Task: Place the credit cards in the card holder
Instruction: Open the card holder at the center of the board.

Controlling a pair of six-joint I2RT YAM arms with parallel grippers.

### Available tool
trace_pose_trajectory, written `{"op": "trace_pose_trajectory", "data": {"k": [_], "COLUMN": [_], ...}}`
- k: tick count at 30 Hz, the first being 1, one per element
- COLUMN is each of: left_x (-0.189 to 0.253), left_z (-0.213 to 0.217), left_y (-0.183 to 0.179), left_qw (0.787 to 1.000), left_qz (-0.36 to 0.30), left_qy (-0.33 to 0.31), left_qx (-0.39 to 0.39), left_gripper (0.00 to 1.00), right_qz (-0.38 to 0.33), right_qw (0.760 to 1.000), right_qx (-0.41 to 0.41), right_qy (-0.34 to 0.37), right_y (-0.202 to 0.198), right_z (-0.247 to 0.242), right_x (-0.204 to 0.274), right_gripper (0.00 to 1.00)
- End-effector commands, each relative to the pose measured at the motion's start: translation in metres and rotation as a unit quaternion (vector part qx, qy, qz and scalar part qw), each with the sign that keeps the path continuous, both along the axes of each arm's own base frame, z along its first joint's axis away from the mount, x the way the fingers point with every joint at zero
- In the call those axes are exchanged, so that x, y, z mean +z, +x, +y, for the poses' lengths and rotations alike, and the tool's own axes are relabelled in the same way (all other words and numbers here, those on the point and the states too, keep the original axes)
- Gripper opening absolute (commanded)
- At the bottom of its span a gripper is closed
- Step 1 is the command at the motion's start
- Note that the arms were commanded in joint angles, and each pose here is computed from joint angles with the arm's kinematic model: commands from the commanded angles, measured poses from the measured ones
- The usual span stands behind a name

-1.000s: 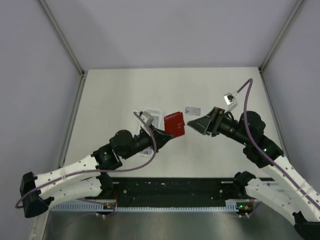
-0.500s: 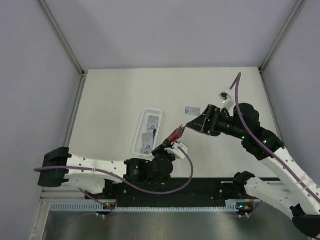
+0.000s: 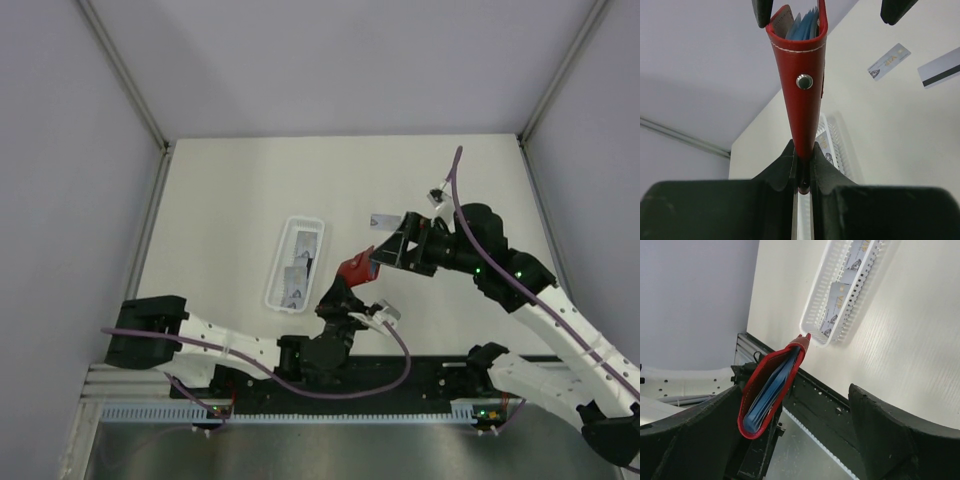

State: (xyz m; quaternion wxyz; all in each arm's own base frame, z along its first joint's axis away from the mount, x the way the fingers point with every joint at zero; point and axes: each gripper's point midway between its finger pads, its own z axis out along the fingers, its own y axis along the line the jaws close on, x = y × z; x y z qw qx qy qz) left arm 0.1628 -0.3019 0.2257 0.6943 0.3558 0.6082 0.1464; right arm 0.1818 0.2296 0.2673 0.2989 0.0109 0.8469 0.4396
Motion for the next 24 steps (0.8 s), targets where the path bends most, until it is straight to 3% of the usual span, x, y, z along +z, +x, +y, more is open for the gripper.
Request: {"op": "trace_pose_trajectory", "data": {"k": [1, 10, 16, 18, 20, 24], "left_x": [0.028, 0.038, 0.042, 0.042, 0.046, 0.071], "left_z": [-0.007, -0.015, -0.009, -0.007, -0.001, 0.022], "left_y": [-0.009, -0.016, -0.018, -0.017, -0.018, -0.016], "left_qw": [0.998, 0.997, 0.996, 0.995, 0.991, 0.972], "left_qz": [-0.016, -0.042, -0.061, -0.053, -0.037, -0.004], "left_qy": [-0.059, -0.061, -0.069, -0.084, -0.127, -0.233], "left_qx": [-0.01, -0.014, 0.01, 0.014, 0.017, 0.019], "left_gripper": [0.0, 0.0, 0.0, 0.01, 0.12, 0.35], "right_qz": [0.0, 0.018, 0.006, -0.008, -0.019, -0.035], "right_qw": [1.0, 0.997, 0.998, 0.998, 0.998, 0.998], "right_qx": [0.011, 0.044, 0.04, 0.031, 0.017, -0.012], "right_qy": [0.011, 0.053, 0.055, 0.055, 0.056, 0.057], "right_y": [0.002, -0.001, 0.001, 0.002, 0.003, 0.006], "right_z": [0.008, 0.027, 0.025, 0.021, 0.017, 0.008], "right_x": [0.001, -0.008, -0.004, 0.0, 0.003, 0.006], "right_gripper": [0.87, 0.64, 0.3, 0.14, 0.01, 0.0]}}
